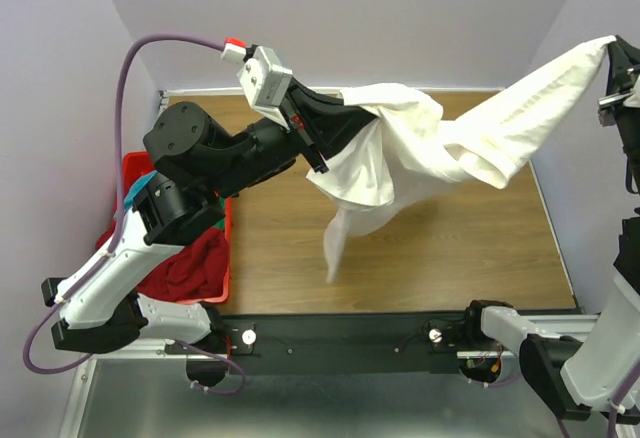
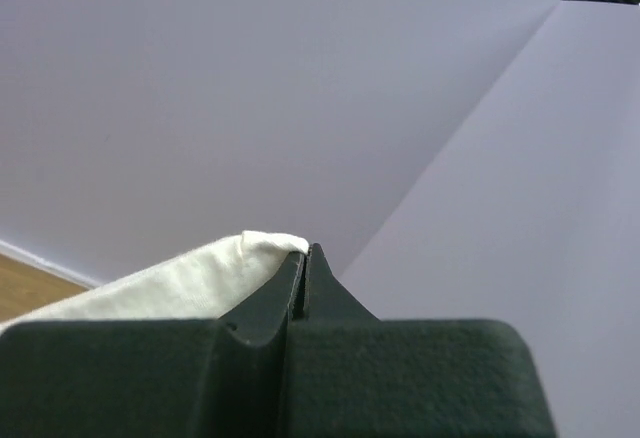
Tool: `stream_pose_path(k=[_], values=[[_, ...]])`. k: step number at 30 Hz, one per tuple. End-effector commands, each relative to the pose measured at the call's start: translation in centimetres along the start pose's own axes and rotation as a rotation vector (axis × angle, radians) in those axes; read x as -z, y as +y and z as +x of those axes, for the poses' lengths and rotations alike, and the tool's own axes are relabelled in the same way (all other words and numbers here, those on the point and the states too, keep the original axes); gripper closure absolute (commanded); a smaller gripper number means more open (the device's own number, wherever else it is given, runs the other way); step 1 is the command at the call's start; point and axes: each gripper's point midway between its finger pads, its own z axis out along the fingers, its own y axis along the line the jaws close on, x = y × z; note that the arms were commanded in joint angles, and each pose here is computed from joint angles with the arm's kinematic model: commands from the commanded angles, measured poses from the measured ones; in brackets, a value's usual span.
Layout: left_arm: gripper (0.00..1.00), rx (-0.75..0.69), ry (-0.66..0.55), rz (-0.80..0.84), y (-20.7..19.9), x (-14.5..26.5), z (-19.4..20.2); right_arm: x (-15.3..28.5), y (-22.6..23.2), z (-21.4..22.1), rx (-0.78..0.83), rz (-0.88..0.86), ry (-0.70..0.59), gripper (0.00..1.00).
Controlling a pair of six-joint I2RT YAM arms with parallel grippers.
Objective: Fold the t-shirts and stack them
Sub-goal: Flatten the tshirt out
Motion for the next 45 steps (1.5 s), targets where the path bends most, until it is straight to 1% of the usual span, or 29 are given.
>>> stream_pose_path(k=[1,3,4,5,7,8,10,11,12,17,21,22,23,24,26,27,28,30,31,32,33,34,35,36,39,41,42,44,45], values=[[1.0,0.122,-0.004,0.174,-3.8,-1.0,0.8,-0.3,-2.2,-0.2,-0.025,0.09,0.024,0.99],[1.0,0.156,0.03,0.21,-4.5,-1.1,2.8,-1.9,-1.9,0.6,-0.064,0.07,0.027,0.99],[1.0,0.168,-0.009,0.22,-4.8,-0.6,1.9,-2.6,-1.6,0.4,-0.079,0.048,0.009,0.99],[1.0,0.204,0.029,0.189,-4.1,-0.5,4.6,-4.4,-0.7,1.9,-0.128,0.01,0.029,0.99],[1.0,0.244,-0.049,0.099,-2.6,0.9,3.7,-6.8,2.0,3.0,-0.202,-0.128,0.014,0.99],[1.0,0.264,-0.006,0.034,-1.3,1.3,6.8,-9.0,3.7,5.3,-0.256,-0.197,0.048,1.0],[1.0,0.272,-0.059,-0.114,1.4,3.3,6.6,-11.2,6.7,7.2,-0.364,-0.335,0.06,1.0],[1.0,0.285,-0.033,-0.187,2.9,4.0,8.7,-12.1,7.3,8.0,-0.404,-0.358,0.075,1.0],[1.0,0.287,-0.039,-0.256,4.2,4.9,9.0,-14.0,8.5,10.8,-0.443,-0.389,0.121,1.0],[1.0,0.214,-0.12,-0.576,13.0,9.9,7.9,-18.3,10.8,15.1,-0.505,-0.426,0.169,1.0],[1.0,0.121,-0.12,-0.492,15.6,7.9,5.4,-20.0,9.9,16.0,-0.506,-0.359,0.179,1.0],[1.0,0.124,-0.035,-0.412,15.8,5.6,7.5,-20.1,8.9,16.5,-0.49,-0.304,0.196,1.0],[1.0,0.103,-0.047,-0.355,15.3,4.2,5.7,-19.8,8.3,16.2,-0.462,-0.279,0.195,1.0],[1.0,0.114,0.036,-0.291,15.9,2.0,8.3,-19.6,7.7,17.4,-0.447,-0.232,0.233,1.0],[1.0,0.123,0.073,-0.204,15.7,-0.3,9.1,-18.3,6.4,16.5,-0.409,-0.187,0.231,1.0],[1.0,0.107,0.056,-0.156,15.2,-1.6,7.7,-17.9,6.0,16.6,-0.391,-0.173,0.24,0.99],[1.0,0.131,0.107,-0.145,16.6,-3.3,10.2,-17.2,5.0,16.8,-0.374,-0.132,0.254,0.99],[1.0,0.11,0.098,-0.044,15.8,-5.7,8.7,-15.6,3.4,15.8,-0.35,-0.084,0.251,0.99],[1.0,0.149,0.166,-0.02,16.9,-7.5,11.8,-14.9,2.1,15.7,-0.338,-0.044,0.254,0.99],[1.0,0.103,0.107,0.03,15.9,-9.0,8.3,-14.3,1.2,15.3,-0.329,-0.02,0.249,0.99],[1.0,0.135,0.172,0.043,17.0,-10.9,11.5,-13.1,-0.2,14.0,-0.308,0.016,0.229,0.99],[1.0,0.126,0.162,0.056,16.9,-11.9,10.9,-12.6,-0.7,13.3,-0.297,0.03,0.218,0.99],[1.0,0.061,0.068,0.1,15.3,-12.6,5.9,-12.0,-1.1,12.3,-0.277,0.04,0.202,0.99],[1.0,0.061,0.056,0.112,15.2,-13.2,5.4,-10.9,-1.4,10.8,-0.262,0.049,0.176,0.99],[1.0,0.031,0.003,0.1,16.3,-13.5,4.1,-9.0,0.5,8.4,-0.242,-0.057,0.12,0.99],[1.0,-0.042,-0.047,0.068,16.2,-11.9,1.4,-6.4,5.7,7.0,-0.248,-0.309,0.059,0.99],[1.0,-0.017,0.017,0.009,18.6,-11.2,4.5,-5.2,7.9,6.6,-0.222,-0.426,0.03,0.99],[1.0,-0.058,0.002,-0.042,19.0,-8.2,3.2,-1.0,14.6,7.5,-0.332,-0.759,0.019,0.99],[1.0,0.002,0.106,-0.13,22.5,-6.3,8.7,0.1,16.1,8.1,-0.338,-0.836,0.002,0.99]])
